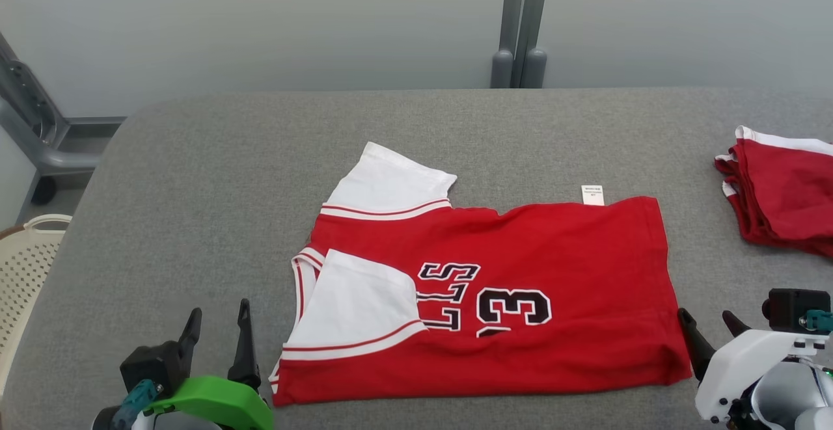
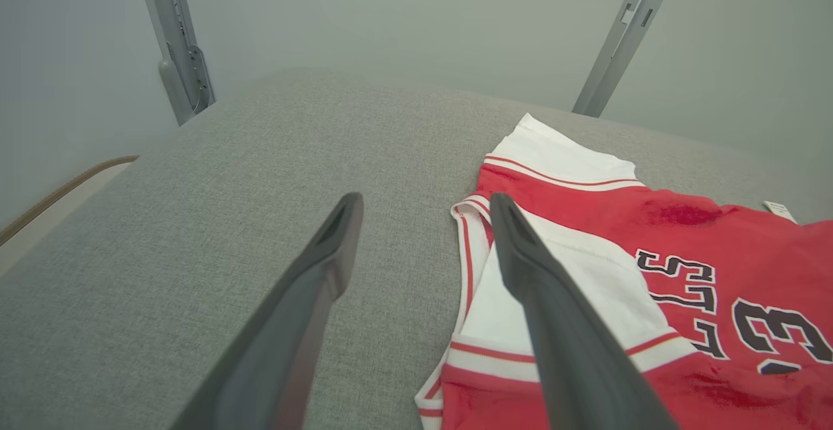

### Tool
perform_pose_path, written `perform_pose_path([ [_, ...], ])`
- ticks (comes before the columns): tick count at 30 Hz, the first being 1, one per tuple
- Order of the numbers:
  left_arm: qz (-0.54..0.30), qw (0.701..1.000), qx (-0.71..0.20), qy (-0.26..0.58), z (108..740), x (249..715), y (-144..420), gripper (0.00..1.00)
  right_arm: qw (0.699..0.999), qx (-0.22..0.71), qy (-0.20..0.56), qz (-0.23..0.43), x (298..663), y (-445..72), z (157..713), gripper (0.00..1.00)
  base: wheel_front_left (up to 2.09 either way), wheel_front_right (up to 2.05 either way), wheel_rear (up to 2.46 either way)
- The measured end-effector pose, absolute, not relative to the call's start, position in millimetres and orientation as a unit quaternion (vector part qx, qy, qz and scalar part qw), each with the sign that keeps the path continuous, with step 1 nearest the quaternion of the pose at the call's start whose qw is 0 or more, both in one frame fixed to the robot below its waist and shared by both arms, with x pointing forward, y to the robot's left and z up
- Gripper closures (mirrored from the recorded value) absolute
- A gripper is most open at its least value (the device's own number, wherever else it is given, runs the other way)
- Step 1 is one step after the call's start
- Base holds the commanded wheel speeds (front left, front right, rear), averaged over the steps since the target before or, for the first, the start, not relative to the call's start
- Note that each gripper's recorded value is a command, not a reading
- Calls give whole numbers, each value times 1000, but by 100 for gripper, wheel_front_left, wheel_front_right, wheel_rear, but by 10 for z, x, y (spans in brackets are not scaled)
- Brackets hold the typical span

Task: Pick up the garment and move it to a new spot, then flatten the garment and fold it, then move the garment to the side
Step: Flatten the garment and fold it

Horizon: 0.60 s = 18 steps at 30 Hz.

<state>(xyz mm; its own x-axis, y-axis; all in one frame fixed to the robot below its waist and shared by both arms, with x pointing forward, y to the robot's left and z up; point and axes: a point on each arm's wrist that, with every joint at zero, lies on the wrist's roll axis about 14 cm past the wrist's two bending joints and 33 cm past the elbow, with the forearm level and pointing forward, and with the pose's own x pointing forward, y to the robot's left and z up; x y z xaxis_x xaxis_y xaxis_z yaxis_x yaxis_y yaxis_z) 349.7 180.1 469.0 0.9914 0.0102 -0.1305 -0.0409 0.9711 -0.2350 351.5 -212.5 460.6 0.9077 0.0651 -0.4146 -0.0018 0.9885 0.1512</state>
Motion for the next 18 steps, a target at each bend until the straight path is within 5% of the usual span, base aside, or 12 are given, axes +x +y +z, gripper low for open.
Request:
perform_pose_path([
  [18,42,985,-153,-65,5366,3476,1914,0,984,173,18,29,3552,-1829,5150,0,0,0,0],
])
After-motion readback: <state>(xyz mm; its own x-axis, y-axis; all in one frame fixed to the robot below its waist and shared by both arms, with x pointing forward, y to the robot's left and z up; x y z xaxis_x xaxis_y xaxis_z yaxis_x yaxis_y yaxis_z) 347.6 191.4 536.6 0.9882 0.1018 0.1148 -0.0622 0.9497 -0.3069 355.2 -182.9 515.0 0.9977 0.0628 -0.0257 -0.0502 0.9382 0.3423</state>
